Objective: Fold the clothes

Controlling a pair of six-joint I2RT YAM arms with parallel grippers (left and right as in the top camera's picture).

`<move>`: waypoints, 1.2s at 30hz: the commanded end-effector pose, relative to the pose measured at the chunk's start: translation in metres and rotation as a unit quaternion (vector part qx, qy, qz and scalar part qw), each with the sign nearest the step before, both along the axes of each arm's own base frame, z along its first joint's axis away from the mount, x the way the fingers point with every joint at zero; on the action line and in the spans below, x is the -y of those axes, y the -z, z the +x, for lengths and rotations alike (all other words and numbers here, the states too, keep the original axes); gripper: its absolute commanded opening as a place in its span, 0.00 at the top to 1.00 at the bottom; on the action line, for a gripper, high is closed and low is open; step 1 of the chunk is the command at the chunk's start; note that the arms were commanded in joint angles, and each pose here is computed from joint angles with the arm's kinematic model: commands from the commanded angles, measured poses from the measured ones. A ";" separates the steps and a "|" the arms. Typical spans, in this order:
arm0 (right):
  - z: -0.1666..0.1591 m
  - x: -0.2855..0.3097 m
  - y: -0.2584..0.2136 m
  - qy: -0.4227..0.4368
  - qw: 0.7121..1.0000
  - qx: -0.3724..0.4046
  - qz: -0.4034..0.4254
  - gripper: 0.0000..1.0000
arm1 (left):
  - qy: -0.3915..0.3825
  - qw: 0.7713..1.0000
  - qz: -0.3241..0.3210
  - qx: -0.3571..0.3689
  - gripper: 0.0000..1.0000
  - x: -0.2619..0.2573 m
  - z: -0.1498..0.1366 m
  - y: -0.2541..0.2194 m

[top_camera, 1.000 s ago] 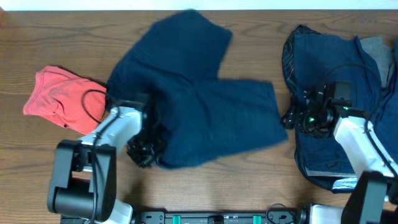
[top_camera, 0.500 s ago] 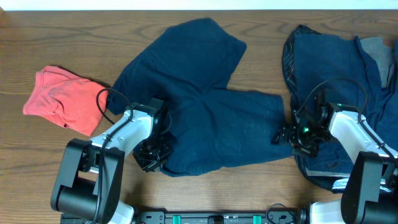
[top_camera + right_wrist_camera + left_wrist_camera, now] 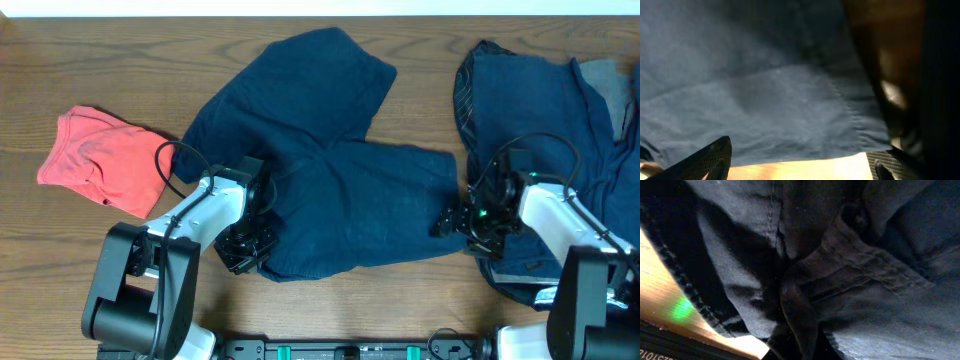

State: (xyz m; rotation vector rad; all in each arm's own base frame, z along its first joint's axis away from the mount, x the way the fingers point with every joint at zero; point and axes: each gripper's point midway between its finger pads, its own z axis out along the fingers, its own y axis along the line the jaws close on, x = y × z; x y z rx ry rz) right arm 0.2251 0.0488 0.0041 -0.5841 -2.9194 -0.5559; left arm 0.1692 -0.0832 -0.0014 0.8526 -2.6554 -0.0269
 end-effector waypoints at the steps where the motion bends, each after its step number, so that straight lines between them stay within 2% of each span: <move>1: -0.007 -0.009 0.021 0.045 0.999 -0.013 -0.012 0.16 | 0.001 1.000 0.011 0.001 0.94 -0.003 -0.001 0.002; 4: -0.005 -0.006 0.032 0.075 0.996 -0.008 -0.041 0.18 | 0.001 1.000 0.012 -0.003 0.94 -0.004 -0.002 0.001; 6: -0.004 0.005 0.037 0.100 0.992 -0.007 -0.080 0.23 | 0.001 1.000 0.012 -0.006 0.94 -0.004 -0.003 0.001; 8: -0.002 0.011 0.038 0.112 0.989 -0.005 -0.100 0.33 | 0.001 1.000 0.013 -0.009 0.94 -0.005 -0.005 0.000; 10: -0.001 0.013 0.038 0.113 0.988 -0.003 -0.102 0.48 | 0.001 1.000 0.015 -0.013 0.94 -0.005 -0.007 0.000; 12: -0.002 0.012 0.038 0.113 0.988 -0.006 -0.102 0.58 | 0.002 1.000 0.015 -0.014 0.94 -0.005 -0.007 0.000; 15: -0.009 0.012 0.038 0.112 0.988 -0.020 -0.103 0.56 | 0.001 1.000 0.015 -0.014 0.94 -0.005 -0.007 0.000; 19: -0.030 0.013 0.037 0.107 0.986 -0.062 -0.108 0.41 | 0.001 1.000 0.015 -0.013 0.94 -0.005 -0.007 0.000; 21: -0.044 0.013 0.035 0.104 0.984 -0.091 -0.112 0.37 | 0.001 1.000 0.015 -0.013 0.94 -0.005 -0.007 0.000; 27: -0.070 0.018 0.028 0.097 0.977 -0.139 -0.130 0.34 | 0.002 1.000 0.015 -0.013 0.94 -0.005 -0.007 0.000; 32: -0.064 0.029 0.025 0.116 0.972 -0.121 -0.162 0.35 | 0.011 1.000 0.012 -0.013 0.94 -0.005 -0.007 0.000; 36: -0.038 0.029 0.030 0.128 0.976 -0.068 -0.159 0.36 | 0.011 1.000 0.011 -0.011 0.94 -0.005 -0.006 0.000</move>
